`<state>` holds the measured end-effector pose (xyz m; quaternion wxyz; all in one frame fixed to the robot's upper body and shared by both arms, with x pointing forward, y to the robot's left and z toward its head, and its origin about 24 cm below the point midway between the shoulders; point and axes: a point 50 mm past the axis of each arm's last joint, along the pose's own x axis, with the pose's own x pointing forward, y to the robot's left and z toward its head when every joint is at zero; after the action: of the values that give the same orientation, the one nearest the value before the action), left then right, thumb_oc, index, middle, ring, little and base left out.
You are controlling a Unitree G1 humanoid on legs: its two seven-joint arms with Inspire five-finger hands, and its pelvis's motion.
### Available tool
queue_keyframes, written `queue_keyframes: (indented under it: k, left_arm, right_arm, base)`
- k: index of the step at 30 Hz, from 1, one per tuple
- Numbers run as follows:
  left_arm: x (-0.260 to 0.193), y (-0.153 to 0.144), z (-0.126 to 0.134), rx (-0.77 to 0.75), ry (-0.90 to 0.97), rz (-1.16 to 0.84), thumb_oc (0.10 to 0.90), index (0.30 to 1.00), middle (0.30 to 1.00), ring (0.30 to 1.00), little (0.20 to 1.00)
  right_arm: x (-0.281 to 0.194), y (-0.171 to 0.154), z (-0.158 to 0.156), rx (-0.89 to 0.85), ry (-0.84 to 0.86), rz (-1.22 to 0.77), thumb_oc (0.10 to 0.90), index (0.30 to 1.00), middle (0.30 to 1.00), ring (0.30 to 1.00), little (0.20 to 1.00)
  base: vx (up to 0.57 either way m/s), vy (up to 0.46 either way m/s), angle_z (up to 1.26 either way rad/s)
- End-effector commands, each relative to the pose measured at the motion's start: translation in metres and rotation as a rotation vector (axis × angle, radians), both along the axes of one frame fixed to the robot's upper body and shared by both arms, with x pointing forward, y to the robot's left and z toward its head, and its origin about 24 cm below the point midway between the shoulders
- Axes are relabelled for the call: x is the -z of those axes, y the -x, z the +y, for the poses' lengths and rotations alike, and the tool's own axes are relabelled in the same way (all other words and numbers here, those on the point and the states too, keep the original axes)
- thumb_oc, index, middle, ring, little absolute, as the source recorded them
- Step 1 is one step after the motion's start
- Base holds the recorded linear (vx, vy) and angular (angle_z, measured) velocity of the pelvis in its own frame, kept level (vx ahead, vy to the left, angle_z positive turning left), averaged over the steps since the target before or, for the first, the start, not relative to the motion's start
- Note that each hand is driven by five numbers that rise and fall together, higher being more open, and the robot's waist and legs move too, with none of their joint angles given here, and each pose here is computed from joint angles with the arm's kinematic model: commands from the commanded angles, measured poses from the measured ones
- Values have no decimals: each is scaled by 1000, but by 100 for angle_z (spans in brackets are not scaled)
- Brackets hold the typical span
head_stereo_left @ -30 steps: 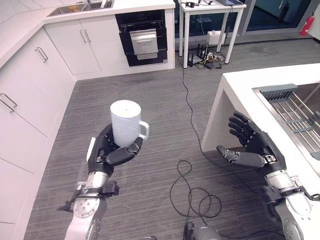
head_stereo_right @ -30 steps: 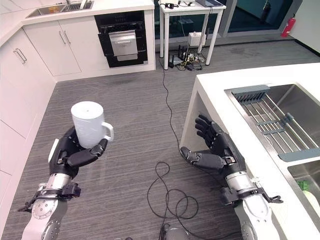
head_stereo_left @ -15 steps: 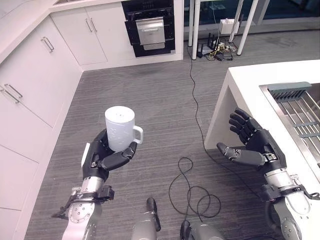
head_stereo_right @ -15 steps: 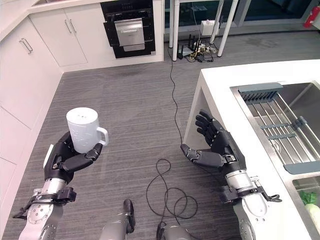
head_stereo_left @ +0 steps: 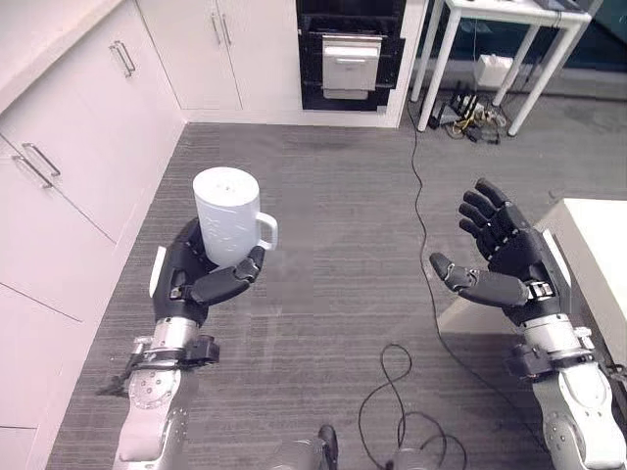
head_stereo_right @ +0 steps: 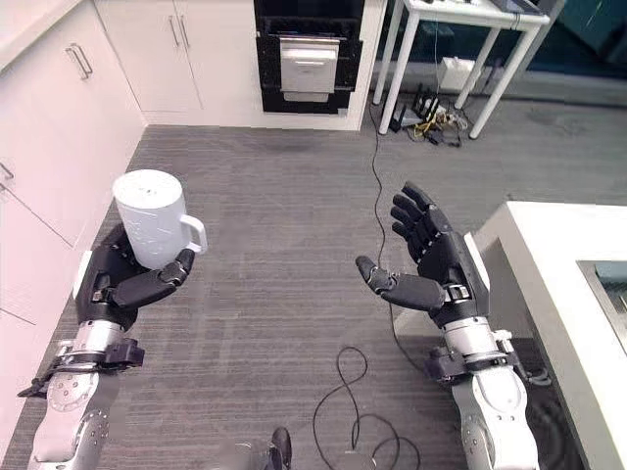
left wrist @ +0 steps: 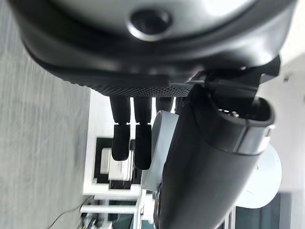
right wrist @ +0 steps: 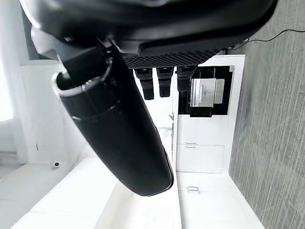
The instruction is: Place the dishes in the dishwasher.
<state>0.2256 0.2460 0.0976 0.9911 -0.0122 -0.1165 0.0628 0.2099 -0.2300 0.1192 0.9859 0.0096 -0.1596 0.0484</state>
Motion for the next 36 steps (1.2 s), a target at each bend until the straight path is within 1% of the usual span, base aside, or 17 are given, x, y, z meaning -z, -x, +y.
queue_keyframes:
  k: [1,5,8,13,15,20,26,29,31,36]
  left_arm:
    - [-46,3,-4,49,-64,-225,400,300,300,300,300]
    - [-49,2,-2,63,-79,-235,400,300,300,300,300]
    - [-50,2,-3,56,-81,-251,400,300,300,300,300]
    - [-55,0,-11,52,-45,-291,400,300,300,300,300]
    - [-51,4,-11,78,10,-284,400,300,300,300,300]
    - [-43,5,-15,102,30,-264,400,300,300,300,300]
    - [-34,12,-12,99,41,-241,400,300,300,300,300]
    - [-28,11,-10,83,58,-225,400,300,300,300,300]
    - [-29,14,-6,58,60,-232,400,300,300,300,300]
    - [-35,14,-2,48,56,-254,400,300,300,300,300]
  right_arm:
    - [-40,-4,4,-31,87,-224,800,900,900,900,900]
    - [-50,0,-9,-33,88,-251,800,900,900,900,900]
    - [-49,1,-4,-58,88,-258,800,900,900,900,900]
    - [-57,-7,4,-59,123,-264,800,900,900,900,900]
    - [-55,-1,-4,-56,111,-238,800,900,900,900,900]
    - [-48,-4,-2,-67,126,-212,800,900,900,900,900]
    - [-41,-8,3,-78,152,-187,800,900,900,900,900]
    - [-43,-9,2,-85,160,-165,800,900,900,900,900]
    - [-39,-4,1,-103,164,-156,800,900,900,900,900]
    - [-39,-3,-2,-96,155,-155,800,900,900,900,900]
  base:
    - [183,-89,-27]
    - [212,-195,-30]
    - [220,-213,23]
    - [410,-456,18]
    - [475,-595,-12]
    - [122,-236,-37]
    - [153,97,-47]
    - [315,199,26]
    - [385,363,-41]
    - [235,271,-15]
